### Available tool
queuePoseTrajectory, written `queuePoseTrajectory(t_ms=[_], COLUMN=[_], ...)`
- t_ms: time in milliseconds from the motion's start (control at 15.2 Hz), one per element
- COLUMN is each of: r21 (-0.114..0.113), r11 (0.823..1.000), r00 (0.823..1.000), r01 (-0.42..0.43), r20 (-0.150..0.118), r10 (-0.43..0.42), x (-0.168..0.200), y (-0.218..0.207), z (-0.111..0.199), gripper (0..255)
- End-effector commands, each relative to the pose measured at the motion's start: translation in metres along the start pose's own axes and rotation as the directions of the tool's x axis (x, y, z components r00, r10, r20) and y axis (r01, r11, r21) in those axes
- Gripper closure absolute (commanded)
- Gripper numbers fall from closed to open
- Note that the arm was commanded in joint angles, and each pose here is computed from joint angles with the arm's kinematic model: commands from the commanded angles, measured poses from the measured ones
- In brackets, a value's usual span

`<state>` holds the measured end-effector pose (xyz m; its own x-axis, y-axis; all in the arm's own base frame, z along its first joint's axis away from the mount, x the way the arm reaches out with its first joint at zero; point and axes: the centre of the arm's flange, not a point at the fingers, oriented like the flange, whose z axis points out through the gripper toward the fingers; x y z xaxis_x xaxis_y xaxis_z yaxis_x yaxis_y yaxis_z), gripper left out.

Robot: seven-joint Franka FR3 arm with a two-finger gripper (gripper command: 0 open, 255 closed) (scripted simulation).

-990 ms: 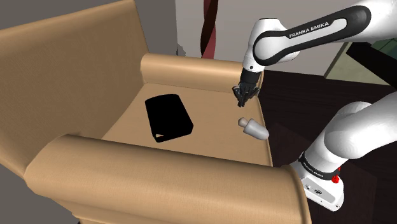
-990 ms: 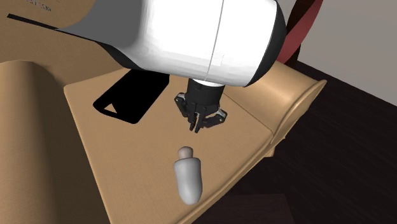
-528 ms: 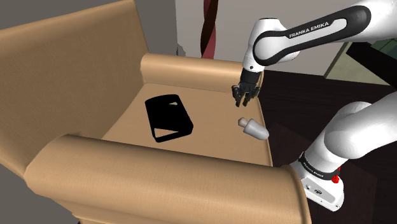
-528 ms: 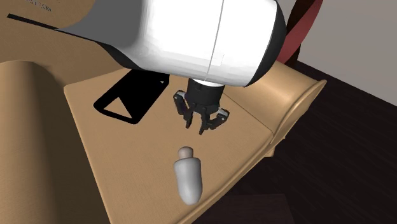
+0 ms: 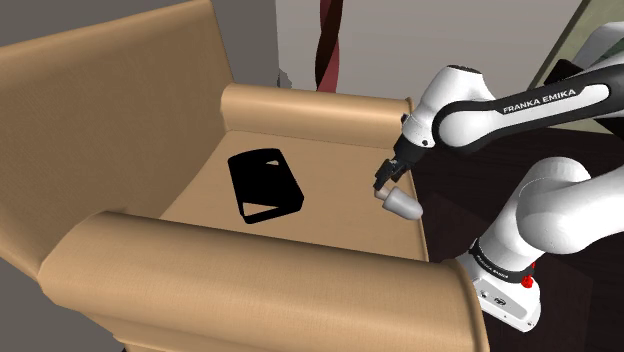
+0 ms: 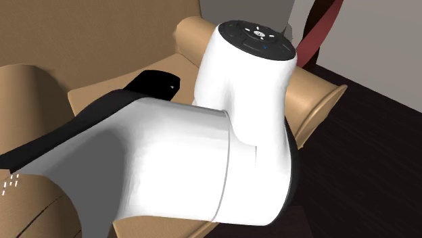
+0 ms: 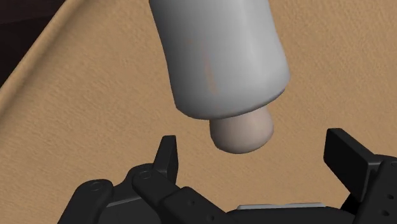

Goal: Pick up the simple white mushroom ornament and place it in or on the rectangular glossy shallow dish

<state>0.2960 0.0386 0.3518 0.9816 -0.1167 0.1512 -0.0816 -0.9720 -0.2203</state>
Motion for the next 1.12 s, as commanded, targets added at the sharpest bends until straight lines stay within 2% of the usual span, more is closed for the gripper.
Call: queuePoseTrajectory(t_ms=[0,264,726,792,1056], r21=[0.002,0.002,0.002,0.002,0.002], r11=[1.0,1.0,1.0,1.0,1.0], r00=[1.0,1.0,1.0,1.0,1.0], r01=[0.011,0.011,0.011,0.011,0.011], r20=[-0.007,-0.007,-0.007,-0.007,-0.007], r10=[-0.011,-0.011,-0.011,-0.011,-0.011], x=[-0.002,-0.002,-0.002,-0.002,-0.002], y=[0.001,0.001,0.001,0.001,0.001], z=[0.01,0.029,0.029,0.029,0.029], gripper=[0,0,0,255,255])
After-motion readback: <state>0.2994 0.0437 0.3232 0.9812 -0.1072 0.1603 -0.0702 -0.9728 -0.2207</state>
